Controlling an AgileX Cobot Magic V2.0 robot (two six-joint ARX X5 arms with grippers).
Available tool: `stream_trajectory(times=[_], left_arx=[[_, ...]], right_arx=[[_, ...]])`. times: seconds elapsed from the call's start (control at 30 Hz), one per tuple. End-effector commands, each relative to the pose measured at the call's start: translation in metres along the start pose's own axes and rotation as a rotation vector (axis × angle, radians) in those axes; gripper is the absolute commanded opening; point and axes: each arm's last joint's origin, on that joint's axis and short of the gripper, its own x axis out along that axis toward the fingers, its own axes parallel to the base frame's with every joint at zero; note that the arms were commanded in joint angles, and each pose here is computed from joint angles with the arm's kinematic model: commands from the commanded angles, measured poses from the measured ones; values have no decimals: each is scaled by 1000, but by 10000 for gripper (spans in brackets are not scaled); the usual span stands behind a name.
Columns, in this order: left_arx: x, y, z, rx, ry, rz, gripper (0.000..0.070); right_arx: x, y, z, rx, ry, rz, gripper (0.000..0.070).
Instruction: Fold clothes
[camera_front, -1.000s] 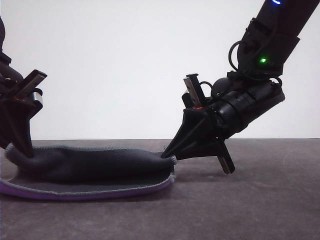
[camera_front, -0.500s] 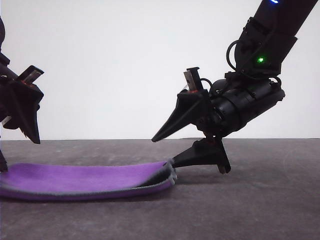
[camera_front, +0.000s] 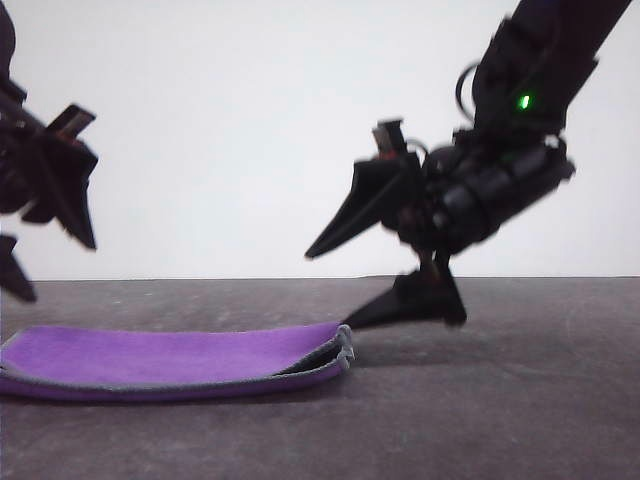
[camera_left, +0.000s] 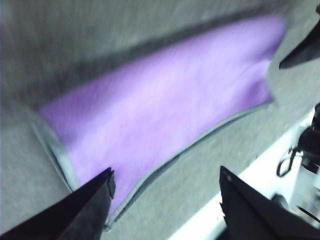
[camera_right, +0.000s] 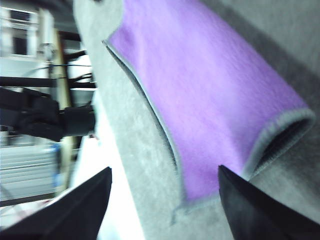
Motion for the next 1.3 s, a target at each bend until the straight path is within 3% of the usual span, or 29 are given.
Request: stream_trajectory(times=[0.0, 0.13, 0.33, 0.5, 0.67, 0.83, 0.93, 1.27], left_arx=[[-13, -8, 4, 54, -51, 18, 400], [-35, -14, 3, 91, -153, 85, 400], [-68, 0, -13, 29, -250, 163, 400], [-87, 21, -20, -61, -333, 178, 400], [-98, 33, -25, -95, -379, 190, 400], [-101, 38, -27, -108, -397, 194, 400], [-102, 38, -26, -107, -401, 195, 400], [-102, 38, -26, -104, -407, 196, 400]], right_arx=[[-10, 15, 6, -78, -29, -46, 429], [-36, 47, -2, -144, -67, -191, 429], [-70, 100, -26, -224, -127, -415, 429], [-82, 121, -42, -247, -159, -478, 429], [-65, 94, -53, -168, -153, -470, 429], [-39, 58, -61, -52, -303, -419, 428], [-28, 47, -65, -19, -337, -379, 428], [12, 22, -56, 70, -270, -316, 427]])
